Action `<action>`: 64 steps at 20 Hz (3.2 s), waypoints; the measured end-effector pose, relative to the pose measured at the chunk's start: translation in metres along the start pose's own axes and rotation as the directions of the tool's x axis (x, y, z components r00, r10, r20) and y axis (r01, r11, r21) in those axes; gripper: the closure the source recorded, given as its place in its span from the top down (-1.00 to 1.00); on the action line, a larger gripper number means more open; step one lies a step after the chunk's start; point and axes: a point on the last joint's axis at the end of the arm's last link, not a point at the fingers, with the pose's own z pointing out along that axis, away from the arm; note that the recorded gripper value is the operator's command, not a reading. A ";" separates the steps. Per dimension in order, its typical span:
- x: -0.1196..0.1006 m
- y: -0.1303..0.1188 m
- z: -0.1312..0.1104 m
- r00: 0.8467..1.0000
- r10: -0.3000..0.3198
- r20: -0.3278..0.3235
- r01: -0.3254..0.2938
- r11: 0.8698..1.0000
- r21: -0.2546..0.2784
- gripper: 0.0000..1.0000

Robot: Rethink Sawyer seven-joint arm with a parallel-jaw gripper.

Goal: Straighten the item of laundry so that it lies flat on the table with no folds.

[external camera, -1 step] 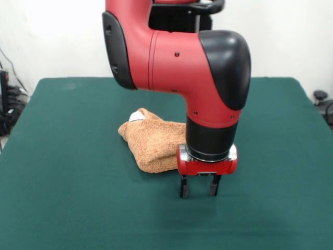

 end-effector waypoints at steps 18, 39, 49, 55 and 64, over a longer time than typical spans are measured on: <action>0.003 0.001 -0.001 1.000 -0.004 0.023 0.004 1.000 0.010 1.00; 0.037 -0.007 -0.042 0.993 0.005 0.114 -0.010 0.999 0.044 1.00; 0.028 -0.002 -0.107 0.984 -0.007 0.176 -0.003 0.998 0.061 1.00; 0.026 0.001 -0.112 0.983 -0.011 0.184 0.000 0.998 0.062 1.00; 0.027 -0.001 -0.106 0.981 -0.010 0.192 -0.003 0.998 0.063 1.00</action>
